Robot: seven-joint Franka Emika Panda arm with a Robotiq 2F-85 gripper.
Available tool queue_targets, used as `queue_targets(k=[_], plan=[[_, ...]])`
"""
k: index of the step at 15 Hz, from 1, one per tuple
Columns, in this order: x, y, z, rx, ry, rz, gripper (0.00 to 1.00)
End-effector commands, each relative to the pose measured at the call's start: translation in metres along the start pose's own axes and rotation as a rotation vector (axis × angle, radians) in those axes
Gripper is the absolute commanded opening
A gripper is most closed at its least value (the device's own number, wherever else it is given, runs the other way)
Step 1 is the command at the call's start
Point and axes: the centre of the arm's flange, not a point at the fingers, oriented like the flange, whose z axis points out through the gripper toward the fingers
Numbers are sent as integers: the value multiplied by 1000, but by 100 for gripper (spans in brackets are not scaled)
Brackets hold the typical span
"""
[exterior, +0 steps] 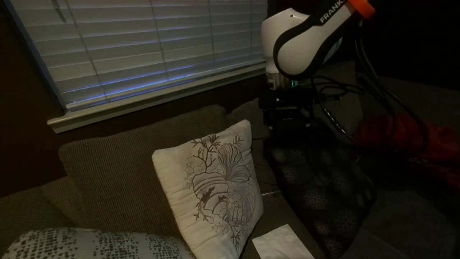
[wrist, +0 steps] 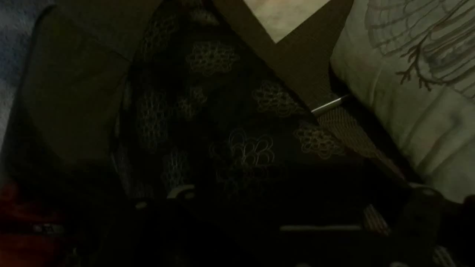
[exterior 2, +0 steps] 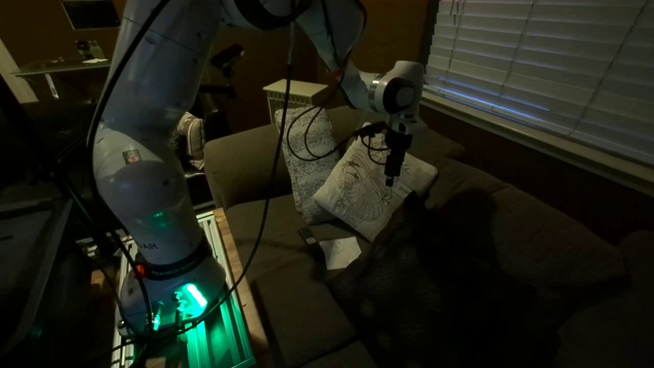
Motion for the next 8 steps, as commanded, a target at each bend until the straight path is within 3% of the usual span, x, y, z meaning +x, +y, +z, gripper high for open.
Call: queue_targets(k=[1, 4, 8], plan=[[11, 29, 13, 28, 110, -31, 100], [28, 44, 28, 123, 121, -4, 100], [54, 64, 51, 175, 132, 48, 100]])
